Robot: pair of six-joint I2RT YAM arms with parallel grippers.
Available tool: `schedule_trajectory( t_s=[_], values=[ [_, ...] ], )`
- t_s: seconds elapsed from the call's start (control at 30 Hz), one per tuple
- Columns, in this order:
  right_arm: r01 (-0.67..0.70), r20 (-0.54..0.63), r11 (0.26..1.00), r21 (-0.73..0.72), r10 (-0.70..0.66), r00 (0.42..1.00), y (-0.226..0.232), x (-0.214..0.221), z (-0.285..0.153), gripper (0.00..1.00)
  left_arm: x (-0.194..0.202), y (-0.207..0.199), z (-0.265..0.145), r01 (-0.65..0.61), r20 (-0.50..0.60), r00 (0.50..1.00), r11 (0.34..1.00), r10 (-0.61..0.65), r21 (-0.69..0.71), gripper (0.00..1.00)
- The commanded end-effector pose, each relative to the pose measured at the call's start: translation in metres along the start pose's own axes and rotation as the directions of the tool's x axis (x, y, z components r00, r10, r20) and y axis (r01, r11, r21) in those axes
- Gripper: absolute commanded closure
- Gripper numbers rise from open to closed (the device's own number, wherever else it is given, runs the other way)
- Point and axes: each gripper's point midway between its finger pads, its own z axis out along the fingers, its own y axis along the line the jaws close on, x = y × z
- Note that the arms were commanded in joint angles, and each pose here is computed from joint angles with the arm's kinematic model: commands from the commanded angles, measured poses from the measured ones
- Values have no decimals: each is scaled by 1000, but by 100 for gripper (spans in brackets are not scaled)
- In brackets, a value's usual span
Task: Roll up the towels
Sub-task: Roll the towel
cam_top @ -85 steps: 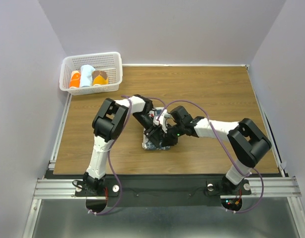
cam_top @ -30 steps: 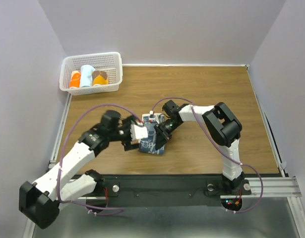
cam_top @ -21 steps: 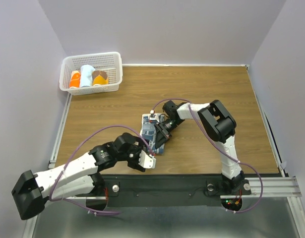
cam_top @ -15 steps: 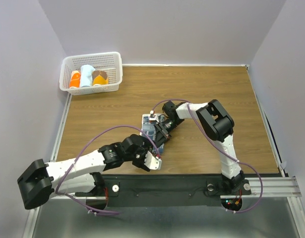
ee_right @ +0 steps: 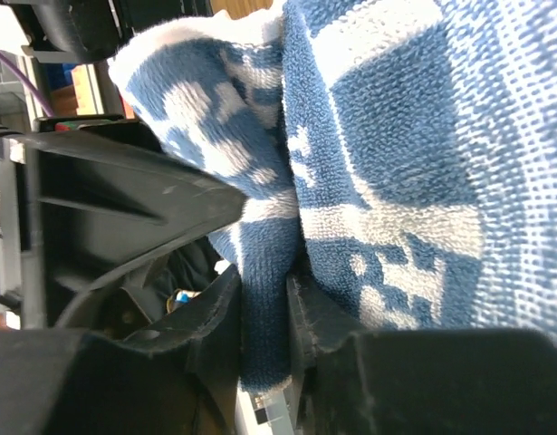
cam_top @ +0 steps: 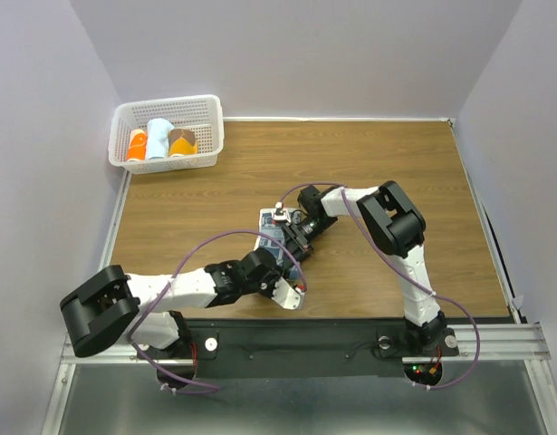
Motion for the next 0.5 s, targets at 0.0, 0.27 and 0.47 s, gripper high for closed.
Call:
schedule_trajectory(
  t_s=[0.0,0.27,0.47],
  values=[
    [3,-10,994,112,-2,1000,-29,2,-3,67,10,-14,4,51,-47,998,997,-48,57,64],
    [-34,71,990,137,24,997,-34,-11,-32,54,7,-48,-13,235,-43,972,934,-232,269,75],
    [23,125,990,142,-40,991,-15,-25,-51,36,2,-53,-13,286,-27,954,873,-300,396,75]
  ],
)
